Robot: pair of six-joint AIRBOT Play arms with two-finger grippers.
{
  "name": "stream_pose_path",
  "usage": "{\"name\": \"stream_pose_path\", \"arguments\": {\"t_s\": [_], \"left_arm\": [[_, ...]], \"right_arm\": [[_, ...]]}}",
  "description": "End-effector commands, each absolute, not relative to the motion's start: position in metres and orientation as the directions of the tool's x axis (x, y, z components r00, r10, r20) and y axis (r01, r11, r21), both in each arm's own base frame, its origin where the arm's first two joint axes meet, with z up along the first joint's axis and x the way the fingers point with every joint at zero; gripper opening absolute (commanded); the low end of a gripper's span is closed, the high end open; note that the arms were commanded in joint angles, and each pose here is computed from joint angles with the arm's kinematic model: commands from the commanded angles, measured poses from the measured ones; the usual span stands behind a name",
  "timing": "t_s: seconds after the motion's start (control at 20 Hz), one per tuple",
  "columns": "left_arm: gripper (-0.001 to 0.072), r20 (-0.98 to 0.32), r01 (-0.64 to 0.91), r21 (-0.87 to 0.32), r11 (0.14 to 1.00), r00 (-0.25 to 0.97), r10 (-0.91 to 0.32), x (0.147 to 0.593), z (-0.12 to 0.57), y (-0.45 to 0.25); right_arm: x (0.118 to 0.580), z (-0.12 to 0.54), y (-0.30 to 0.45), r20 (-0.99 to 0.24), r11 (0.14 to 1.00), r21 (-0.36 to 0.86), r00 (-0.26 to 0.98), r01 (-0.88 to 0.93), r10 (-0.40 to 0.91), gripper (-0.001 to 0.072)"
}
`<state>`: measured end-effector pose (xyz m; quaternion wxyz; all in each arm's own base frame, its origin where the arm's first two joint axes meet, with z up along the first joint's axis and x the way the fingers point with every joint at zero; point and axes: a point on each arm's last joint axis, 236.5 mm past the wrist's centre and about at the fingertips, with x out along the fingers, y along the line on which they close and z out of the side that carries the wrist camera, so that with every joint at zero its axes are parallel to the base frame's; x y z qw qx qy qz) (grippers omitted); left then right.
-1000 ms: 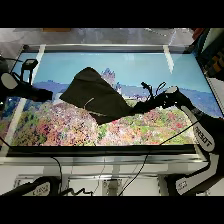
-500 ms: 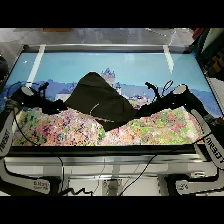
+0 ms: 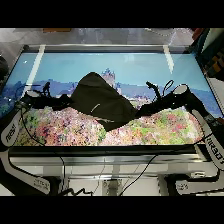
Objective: Fold the clothes and pants, and hang the long-sleeved shirts on hangers.
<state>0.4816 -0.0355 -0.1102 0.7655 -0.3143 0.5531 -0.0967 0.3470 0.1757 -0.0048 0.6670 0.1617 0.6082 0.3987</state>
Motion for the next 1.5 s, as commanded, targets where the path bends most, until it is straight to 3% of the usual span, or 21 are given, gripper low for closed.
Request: {"name": "stream_pose_path", "arguments": {"t_s": [0.0, 0.4, 0.65, 0.7, 0.8, 0.85, 0.95, 1.05, 1.25, 1.45], "left_arm": [[0.0522, -0.776, -0.221, -0.578, 0.786, 0.445, -0.446, 0.5, -0.112, -0.023], [0.052, -0.776, -0.22, -0.57, 0.792, 0.462, -0.43, 0.504, -0.111, -0.021], [0.051, -0.777, -0.094, -0.55, 0.83, 0.421, -0.468, 0.497, -0.112, -0.042], [0.0442, -0.777, -0.088, -0.552, 0.829, 0.415, -0.474, 0.496, -0.112, -0.046], [0.0223, -0.777, -0.081, -0.56, 0.825, 0.396, -0.489, 0.491, -0.112, -0.051], [0.0172, -0.777, -0.078, -0.565, 0.822, 0.385, -0.498, 0.489, -0.112, -0.053], [0.0167, -0.778, -0.031, -0.565, 0.824, 0.352, -0.52, 0.481, -0.111, -0.056], [0.0005, -0.775, 0.005, -0.572, 0.82, 0.325, -0.543, 0.474, -0.108, -0.058], [0.0003, -0.758, 0.028, -0.571, 0.821, 0.365, -0.54, 0.477, -0.082, -0.053], [0.0003, -0.689, 0.218, -0.474, 0.853, 0.511, -0.514, 0.482, 0.016, -0.048]], "right_arm": [[0.351, -0.006, 0.175, -0.687, 0.638, 0.693, -0.039, -0.335, 0.726, 0.003], [0.362, -0.008, 0.173, -0.695, 0.656, 0.676, 0.004, -0.336, 0.719, 0.003], [0.365, -0.008, 0.173, -0.697, 0.661, 0.671, 0.017, -0.336, 0.716, 0.003], [0.364, -0.008, 0.173, -0.697, 0.661, 0.671, 0.017, -0.336, 0.716, 0.0031], [0.365, -0.008, 0.173, -0.697, 0.661, 0.671, 0.017, -0.335, 0.716, 0.0031], [0.364, -0.008, 0.173, -0.697, 0.661, 0.671, 0.017, -0.336, 0.716, 0.003], [0.364, -0.008, 0.173, -0.698, 0.661, 0.671, 0.016, -0.336, 0.716, 0.0031], [0.365, -0.008, 0.173, -0.698, 0.662, 0.67, 0.018, -0.336, 0.716, 0.003], [0.374, -0.005, 0.171, -0.701, 0.673, 0.655, 0.055, -0.343, 0.711, 0.003], [0.402, 0.045, 0.174, -0.677, 0.67, 0.632, 0.144, -0.39, 0.722, 0.003]]}}
